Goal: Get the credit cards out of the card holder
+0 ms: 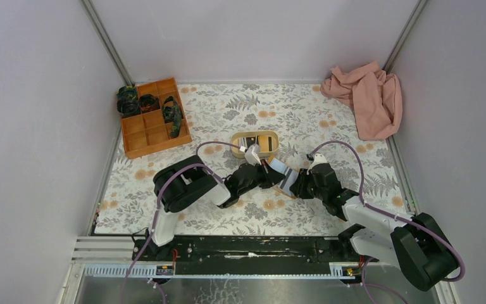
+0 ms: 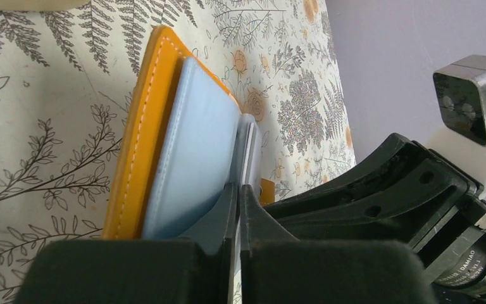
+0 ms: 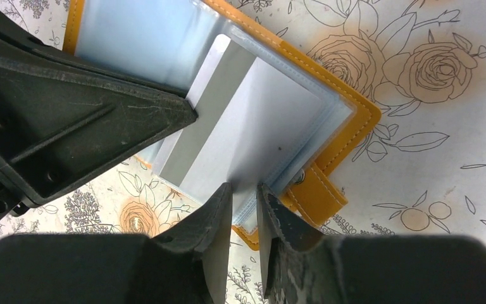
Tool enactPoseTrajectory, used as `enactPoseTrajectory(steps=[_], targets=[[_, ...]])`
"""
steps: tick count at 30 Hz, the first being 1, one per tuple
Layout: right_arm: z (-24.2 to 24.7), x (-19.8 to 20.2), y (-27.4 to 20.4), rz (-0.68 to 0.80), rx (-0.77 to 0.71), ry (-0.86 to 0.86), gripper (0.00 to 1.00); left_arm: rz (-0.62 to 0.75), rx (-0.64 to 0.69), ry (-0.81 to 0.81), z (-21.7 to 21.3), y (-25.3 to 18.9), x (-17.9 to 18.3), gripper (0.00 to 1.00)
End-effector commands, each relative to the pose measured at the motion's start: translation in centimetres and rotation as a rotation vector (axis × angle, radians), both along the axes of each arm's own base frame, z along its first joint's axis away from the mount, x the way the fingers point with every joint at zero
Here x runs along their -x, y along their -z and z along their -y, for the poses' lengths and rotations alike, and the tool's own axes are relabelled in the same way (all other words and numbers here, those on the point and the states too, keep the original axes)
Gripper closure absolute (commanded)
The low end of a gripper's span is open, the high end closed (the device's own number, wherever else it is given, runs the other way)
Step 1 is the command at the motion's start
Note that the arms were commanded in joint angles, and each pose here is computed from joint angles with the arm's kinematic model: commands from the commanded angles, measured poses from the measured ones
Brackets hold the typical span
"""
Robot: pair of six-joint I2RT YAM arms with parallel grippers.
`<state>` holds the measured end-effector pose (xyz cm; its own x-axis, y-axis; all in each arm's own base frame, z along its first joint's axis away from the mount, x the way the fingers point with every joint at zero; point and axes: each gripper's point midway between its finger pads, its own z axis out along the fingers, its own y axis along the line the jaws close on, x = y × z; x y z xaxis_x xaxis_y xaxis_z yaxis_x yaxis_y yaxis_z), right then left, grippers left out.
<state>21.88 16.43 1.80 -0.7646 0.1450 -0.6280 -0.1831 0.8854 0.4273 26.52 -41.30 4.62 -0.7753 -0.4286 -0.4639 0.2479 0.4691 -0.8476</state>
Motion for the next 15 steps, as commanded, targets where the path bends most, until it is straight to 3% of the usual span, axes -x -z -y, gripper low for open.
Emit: enactPoseTrajectory(steps=[1,10,15], targets=[[-0.5,-0.3,-0.2,0.002,-0.011,-0.002,0.73,0.018,0.142,0.258,2.7,-4.2,5.9,1.00],[-0.3,-0.4,-0.3,0.006,-0.006,0.007,0.73,0.035,0.083,0.163,-0.8,-4.0,4.1,0.99],[-0.3,-0.5,-0.5,0.015,-0.008,0.011,0.69,0.037,0.026,0.133,-2.1,-3.3,3.8,0.83]])
